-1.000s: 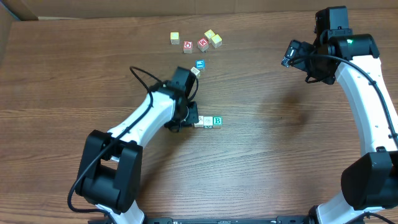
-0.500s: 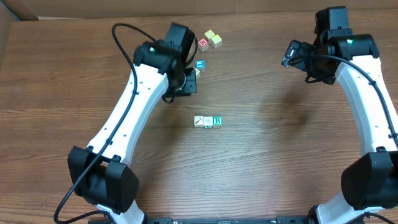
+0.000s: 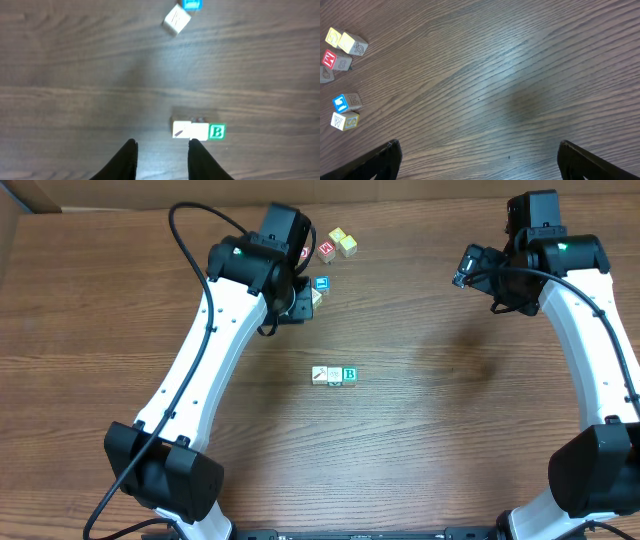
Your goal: Flip 4 blocks
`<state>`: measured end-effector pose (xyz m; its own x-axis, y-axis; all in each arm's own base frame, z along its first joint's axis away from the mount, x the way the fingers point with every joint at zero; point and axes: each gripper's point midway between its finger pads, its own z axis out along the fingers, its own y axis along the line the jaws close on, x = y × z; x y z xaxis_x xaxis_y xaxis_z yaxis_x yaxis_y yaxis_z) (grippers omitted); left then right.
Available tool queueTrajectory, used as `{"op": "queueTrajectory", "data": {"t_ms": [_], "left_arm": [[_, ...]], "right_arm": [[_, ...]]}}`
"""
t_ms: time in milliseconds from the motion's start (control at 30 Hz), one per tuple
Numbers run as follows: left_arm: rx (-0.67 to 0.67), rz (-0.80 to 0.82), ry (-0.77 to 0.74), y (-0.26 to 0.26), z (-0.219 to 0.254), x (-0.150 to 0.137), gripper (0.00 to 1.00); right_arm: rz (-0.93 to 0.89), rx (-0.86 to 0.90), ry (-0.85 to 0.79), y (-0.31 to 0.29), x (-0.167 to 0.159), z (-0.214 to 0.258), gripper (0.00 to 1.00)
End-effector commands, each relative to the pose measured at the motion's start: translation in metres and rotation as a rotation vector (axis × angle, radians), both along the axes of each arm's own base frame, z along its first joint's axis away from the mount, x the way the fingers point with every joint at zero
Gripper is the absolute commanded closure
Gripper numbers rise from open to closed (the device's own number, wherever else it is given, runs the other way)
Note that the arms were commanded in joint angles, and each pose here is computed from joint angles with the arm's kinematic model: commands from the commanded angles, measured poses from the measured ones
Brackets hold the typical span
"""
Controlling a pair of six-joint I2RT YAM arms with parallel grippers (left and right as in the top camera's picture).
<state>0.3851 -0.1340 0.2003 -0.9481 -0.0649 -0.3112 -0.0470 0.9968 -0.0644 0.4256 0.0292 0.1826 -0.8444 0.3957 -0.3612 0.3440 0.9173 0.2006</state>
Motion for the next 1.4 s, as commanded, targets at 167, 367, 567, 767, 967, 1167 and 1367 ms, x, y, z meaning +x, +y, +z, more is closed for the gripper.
{"op": "queueTrajectory", "data": {"t_ms": [167, 367, 567, 767, 967, 1167, 1367], "left_arm": [[0.013, -0.076, -0.111, -0.013, -0.007, 0.047, 0.70], [0.051, -0.168, -0.114, -0.023, -0.047, 0.076, 0.57], [0.102, -0.301, -0.124, -0.033, -0.092, 0.104, 0.41], [0.173, -0.455, -0.097, -0.036, -0.141, 0.118, 0.40], [0.203, -0.489, -0.094, -0.032, -0.164, 0.127, 0.40], [0.185, -0.490, -0.099, -0.033, -0.170, 0.131, 0.43], [0.179, -0.497, -0.074, -0.032, -0.177, 0.125, 0.48]], "right_arm": [[-0.004, 0.004, -0.018, 0.000, 0.000, 0.006, 0.00], [-0.004, 0.004, -0.018, 0.000, 0.001, 0.006, 0.00], [-0.004, 0.004, -0.018, 0.000, 0.000, 0.006, 0.00], [-0.004, 0.004, -0.018, 0.000, 0.000, 0.006, 0.00], [-0.004, 0.004, -0.018, 0.000, 0.001, 0.006, 0.00], [-0.004, 0.004, -0.018, 0.000, 0.001, 0.006, 0.00], [-0.004, 0.004, -0.018, 0.000, 0.001, 0.006, 0.00]]}}
